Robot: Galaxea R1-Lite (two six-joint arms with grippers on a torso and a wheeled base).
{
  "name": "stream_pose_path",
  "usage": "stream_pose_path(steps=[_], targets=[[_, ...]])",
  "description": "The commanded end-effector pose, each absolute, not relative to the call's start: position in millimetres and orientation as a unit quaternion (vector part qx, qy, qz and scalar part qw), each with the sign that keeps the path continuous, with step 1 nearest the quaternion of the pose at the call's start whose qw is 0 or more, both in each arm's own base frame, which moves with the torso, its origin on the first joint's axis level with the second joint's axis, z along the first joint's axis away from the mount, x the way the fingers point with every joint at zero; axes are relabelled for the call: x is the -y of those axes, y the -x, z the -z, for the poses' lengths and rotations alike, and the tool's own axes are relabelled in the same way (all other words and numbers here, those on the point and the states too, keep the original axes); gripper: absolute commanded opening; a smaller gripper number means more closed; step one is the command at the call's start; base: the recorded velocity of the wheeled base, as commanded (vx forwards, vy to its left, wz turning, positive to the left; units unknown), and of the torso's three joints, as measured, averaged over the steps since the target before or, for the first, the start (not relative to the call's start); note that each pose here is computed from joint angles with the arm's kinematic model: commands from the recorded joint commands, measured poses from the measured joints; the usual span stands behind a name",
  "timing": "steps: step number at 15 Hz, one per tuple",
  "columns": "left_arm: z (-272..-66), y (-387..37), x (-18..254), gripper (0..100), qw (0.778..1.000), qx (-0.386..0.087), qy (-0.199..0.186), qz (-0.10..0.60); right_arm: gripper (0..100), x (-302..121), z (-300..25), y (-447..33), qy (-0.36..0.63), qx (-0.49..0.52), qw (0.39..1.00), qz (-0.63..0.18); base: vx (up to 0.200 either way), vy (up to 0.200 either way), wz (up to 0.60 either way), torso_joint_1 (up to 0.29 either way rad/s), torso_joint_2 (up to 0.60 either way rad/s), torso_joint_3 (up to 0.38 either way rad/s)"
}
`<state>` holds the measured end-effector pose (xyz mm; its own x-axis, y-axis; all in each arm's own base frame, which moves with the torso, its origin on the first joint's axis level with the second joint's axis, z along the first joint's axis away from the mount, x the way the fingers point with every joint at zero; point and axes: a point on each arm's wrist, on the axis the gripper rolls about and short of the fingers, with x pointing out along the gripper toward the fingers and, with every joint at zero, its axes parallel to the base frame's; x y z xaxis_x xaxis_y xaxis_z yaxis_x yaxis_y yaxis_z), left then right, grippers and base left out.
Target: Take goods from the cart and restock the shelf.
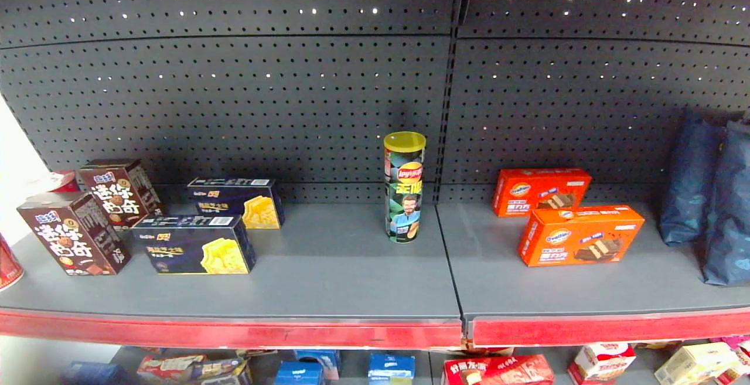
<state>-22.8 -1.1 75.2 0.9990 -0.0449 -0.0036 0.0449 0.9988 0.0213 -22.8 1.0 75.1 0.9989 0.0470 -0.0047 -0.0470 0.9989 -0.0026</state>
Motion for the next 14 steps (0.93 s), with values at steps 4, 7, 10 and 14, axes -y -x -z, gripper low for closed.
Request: stream_pose_path(steps=[4,7,10,14], targets=[[-75.2,22.8,1.1,100,1.000,-0.001,-0.011,0.023,100,-1.0,-75.0,22.8,0.002,-0.002,1.000,-0.023,0.000,0.000,0.45,0.003,0.01,0.004],[-75.6,22.9,1.1,100,1.000,-0.001,-0.010,0.022,100,-1.0,-75.0,22.8,0.002,-0.002,1.000,-0.023,0.000,0.000,0.60,0.006,0.01,0.002],[-75.6,22.9,1.1,100,1.000,-0.001,-0.010,0.023,100,-1.0,-75.0,22.8,0.002,-0.002,1.000,-0.023,0.000,0.000,0.60,0.006,0.00,0.002],[-75.2,22.8,1.1,100,1.000,-0.001,-0.010,0.022,100,-1.0,-75.0,22.8,0.002,-0.002,1.000,-0.023,0.000,0.000,0.60,0.004,0.00,0.005]])
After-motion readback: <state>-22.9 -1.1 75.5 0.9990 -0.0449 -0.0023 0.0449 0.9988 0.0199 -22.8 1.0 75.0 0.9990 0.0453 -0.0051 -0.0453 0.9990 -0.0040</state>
